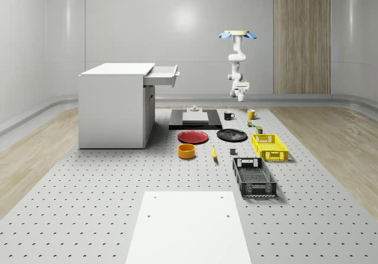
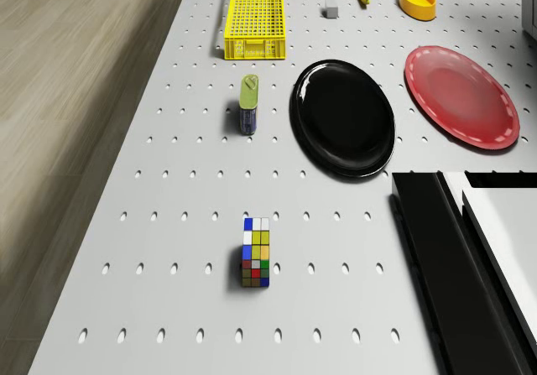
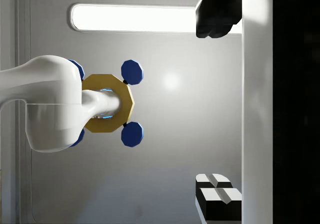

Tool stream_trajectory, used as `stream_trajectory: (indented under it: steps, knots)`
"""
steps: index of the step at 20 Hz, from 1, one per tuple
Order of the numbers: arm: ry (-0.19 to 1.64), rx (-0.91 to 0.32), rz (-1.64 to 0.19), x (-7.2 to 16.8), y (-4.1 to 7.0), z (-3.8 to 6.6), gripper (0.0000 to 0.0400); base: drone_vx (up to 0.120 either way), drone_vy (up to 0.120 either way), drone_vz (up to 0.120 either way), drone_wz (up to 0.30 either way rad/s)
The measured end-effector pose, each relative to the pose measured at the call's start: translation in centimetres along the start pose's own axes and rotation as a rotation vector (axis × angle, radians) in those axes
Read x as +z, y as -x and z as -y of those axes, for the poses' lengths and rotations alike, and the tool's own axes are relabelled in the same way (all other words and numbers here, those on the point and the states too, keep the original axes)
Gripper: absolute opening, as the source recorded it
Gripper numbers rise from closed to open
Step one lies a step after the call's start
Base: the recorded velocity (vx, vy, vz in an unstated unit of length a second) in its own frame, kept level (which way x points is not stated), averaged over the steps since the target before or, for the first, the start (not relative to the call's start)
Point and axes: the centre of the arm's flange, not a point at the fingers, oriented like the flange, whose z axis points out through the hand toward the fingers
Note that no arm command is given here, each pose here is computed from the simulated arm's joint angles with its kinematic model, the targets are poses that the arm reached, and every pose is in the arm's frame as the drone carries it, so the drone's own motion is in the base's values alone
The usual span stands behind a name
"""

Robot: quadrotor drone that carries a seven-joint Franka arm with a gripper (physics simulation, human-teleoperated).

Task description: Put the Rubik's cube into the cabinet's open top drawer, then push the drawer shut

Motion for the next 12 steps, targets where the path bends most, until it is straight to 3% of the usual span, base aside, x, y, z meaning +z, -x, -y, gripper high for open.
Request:
stream_trajectory:
  steps: [10,12]
  knots:
    - [0.008,0.0,-0.019,0.0,0.19,0.08,0.04,0.12,0.12,0.0,0.0]
    - [0.014,0.0,-0.027,0.0,0.27,0.14,0.04,0.12,0.04,0.0,0.0]
